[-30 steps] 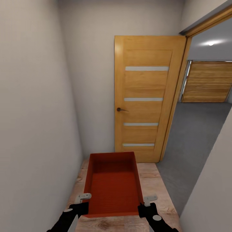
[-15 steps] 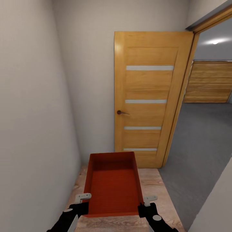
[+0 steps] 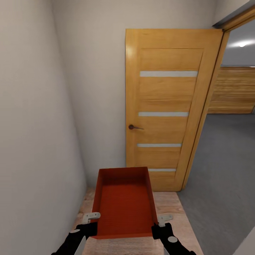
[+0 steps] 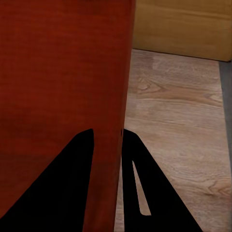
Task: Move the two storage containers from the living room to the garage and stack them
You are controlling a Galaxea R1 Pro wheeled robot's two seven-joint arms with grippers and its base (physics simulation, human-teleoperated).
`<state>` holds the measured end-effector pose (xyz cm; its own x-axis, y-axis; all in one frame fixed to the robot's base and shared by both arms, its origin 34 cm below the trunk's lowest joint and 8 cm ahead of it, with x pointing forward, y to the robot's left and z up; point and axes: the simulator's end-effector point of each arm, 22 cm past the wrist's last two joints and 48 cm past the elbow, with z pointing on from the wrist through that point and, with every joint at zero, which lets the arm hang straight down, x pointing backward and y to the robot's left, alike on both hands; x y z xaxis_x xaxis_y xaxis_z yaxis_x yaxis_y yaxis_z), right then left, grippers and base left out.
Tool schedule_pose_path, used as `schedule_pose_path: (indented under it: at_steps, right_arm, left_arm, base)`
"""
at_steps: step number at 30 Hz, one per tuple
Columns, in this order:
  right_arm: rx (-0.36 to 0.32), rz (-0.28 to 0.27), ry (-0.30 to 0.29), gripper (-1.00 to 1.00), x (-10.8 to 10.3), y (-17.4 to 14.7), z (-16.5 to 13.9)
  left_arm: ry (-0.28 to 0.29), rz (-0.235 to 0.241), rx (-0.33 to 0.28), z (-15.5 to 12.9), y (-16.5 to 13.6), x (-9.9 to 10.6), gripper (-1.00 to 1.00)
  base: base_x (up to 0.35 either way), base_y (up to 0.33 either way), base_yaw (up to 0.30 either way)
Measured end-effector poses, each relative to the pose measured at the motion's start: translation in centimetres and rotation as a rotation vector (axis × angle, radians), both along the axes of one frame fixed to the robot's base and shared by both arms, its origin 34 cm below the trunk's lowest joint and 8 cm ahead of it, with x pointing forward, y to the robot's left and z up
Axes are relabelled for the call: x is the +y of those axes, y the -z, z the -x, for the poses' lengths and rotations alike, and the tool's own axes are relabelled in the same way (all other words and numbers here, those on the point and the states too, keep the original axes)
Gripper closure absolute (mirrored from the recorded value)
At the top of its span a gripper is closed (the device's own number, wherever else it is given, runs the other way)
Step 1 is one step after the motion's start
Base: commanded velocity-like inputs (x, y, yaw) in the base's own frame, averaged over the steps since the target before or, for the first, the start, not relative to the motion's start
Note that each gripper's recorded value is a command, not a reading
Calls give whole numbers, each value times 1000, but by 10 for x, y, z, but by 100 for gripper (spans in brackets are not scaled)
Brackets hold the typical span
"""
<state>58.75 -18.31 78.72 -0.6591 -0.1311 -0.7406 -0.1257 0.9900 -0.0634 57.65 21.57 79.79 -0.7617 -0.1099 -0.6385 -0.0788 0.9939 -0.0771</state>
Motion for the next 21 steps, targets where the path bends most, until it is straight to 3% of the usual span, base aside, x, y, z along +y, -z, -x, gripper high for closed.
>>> schedule_pose_path:
  at_steps: [19,21]
  right_arm:
    - [0,-1,0,100,-1,0,0]
    - [3,0,0,100,0,1,-1]
  left_arm:
    - [-1,0,0,0,0,-1,100]
    - [-1,0,3,-1,1,0,100]
  base:
    - [326,0,0]
    - [45,0,0]
